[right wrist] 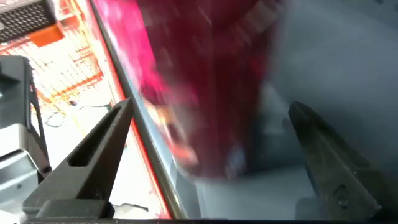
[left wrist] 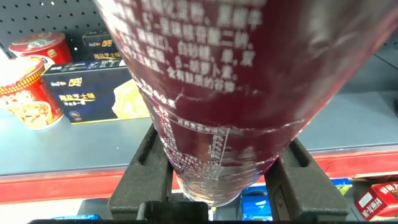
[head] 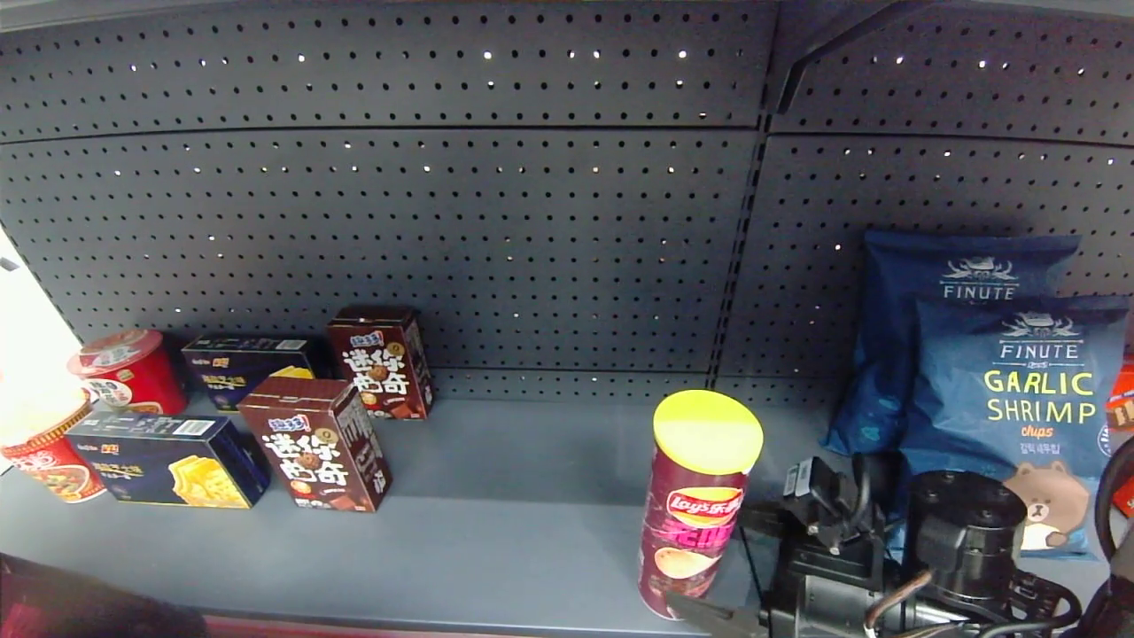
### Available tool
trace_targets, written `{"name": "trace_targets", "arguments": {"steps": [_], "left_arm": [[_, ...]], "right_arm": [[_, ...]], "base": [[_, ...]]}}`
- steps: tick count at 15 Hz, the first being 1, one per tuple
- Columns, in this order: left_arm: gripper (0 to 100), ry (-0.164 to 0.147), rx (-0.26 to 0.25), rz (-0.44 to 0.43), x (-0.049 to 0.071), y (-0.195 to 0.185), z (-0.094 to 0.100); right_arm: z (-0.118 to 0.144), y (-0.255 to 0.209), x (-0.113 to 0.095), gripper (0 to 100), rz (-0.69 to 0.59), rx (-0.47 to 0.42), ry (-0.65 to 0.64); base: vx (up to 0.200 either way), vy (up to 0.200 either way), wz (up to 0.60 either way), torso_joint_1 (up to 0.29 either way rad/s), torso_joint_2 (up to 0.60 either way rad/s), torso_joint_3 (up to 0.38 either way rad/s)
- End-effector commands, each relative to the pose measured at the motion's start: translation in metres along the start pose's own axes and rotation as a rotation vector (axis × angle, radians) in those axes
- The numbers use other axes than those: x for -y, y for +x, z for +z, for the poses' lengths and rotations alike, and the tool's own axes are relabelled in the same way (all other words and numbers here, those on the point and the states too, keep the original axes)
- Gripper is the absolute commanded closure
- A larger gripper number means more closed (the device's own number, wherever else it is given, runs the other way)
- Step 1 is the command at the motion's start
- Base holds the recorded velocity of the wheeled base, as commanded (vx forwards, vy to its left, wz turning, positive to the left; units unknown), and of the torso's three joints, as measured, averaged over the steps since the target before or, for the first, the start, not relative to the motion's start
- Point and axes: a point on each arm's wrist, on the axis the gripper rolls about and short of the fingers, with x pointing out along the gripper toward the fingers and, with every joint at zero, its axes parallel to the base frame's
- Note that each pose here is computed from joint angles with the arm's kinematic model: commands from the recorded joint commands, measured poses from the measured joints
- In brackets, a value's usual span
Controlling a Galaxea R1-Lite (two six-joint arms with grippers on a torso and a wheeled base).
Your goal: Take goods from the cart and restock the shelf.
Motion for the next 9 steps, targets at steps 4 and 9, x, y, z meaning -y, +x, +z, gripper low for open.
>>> {"name": "trace_targets", "arguments": {"steps": [4,9], "left_arm": [[100,0.0,0.019,0.0,0.0,-0.003,0.0],[100,0.01,0.107,-0.052,0.0,-0.001,0.038]], "right_arm": [[0.013,-0.045,-0.001,0,-0.088,0.051,-0.011],[0.033,-0.12,-0.029,0,-0.199,0.105,-0.066]], "base": [[0.0,0.0,0.0,0.0,0.0,0.0],[0.0,0.0,0.0,0.0,0.0,0.0]]}}
